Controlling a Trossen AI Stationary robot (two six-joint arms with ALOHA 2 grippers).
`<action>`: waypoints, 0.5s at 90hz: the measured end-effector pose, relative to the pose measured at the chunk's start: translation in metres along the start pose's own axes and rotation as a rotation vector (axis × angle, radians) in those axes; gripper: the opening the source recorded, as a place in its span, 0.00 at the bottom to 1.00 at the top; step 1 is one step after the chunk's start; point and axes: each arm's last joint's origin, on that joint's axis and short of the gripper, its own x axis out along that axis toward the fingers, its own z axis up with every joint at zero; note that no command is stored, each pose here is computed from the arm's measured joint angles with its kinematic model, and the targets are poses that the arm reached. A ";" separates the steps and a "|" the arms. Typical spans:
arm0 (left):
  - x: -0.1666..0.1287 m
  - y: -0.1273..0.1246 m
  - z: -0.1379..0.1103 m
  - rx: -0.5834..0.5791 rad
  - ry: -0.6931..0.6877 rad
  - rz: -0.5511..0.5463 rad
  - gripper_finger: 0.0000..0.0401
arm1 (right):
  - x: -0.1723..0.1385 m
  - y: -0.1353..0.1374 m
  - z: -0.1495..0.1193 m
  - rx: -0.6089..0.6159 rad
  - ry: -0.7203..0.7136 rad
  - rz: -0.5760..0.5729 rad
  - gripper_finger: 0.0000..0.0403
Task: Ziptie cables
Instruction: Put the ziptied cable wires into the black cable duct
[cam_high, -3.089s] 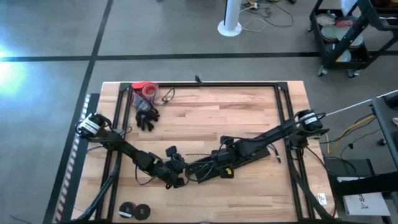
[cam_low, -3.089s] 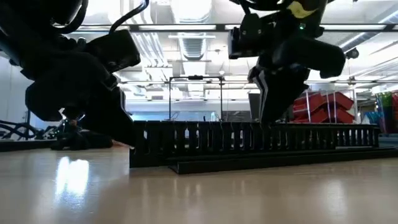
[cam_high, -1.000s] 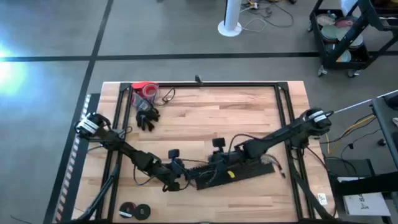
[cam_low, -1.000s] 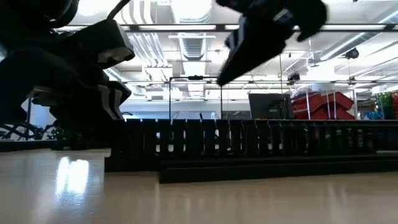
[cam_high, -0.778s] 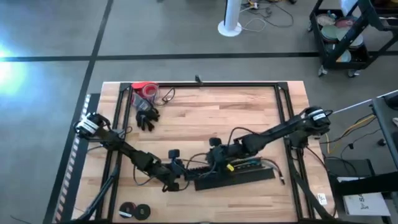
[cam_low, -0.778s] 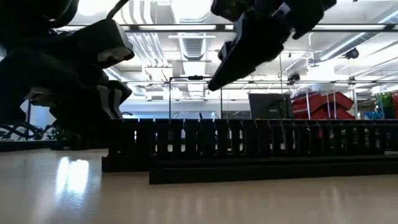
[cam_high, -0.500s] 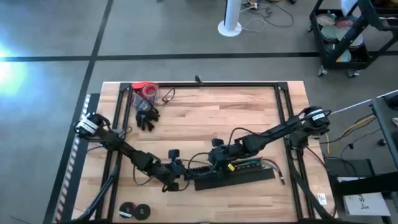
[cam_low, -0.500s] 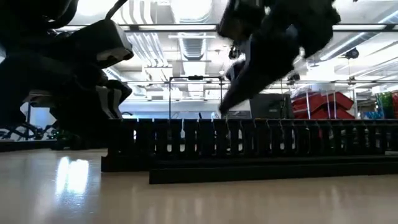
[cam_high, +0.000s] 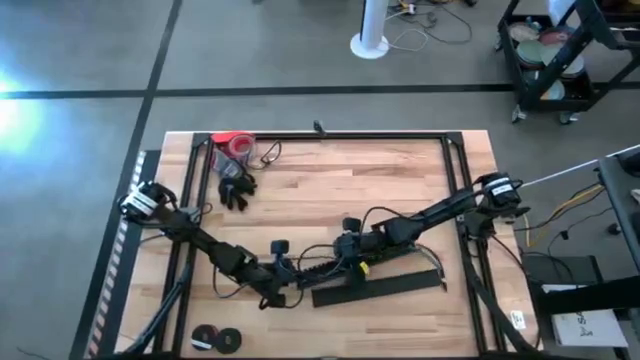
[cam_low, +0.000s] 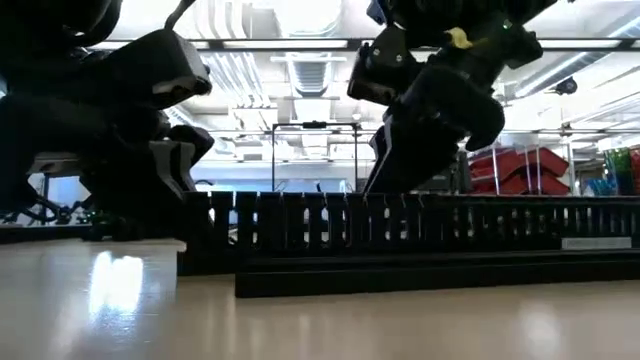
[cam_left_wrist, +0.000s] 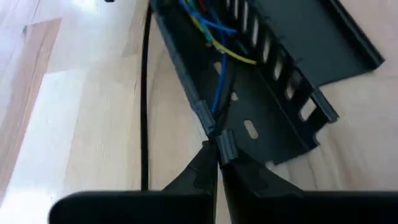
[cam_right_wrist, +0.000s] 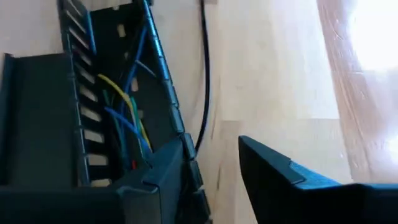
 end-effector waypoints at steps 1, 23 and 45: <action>0.000 0.000 0.000 0.001 0.000 -0.001 0.00 | 0.000 -0.001 0.000 0.004 0.001 -0.001 0.35; 0.000 0.000 0.000 0.004 -0.007 0.006 0.00 | 0.000 -0.009 0.002 0.048 0.002 -0.004 0.36; 0.000 0.000 0.000 0.011 -0.010 0.007 0.08 | 0.008 -0.009 0.002 0.041 -0.006 0.081 0.17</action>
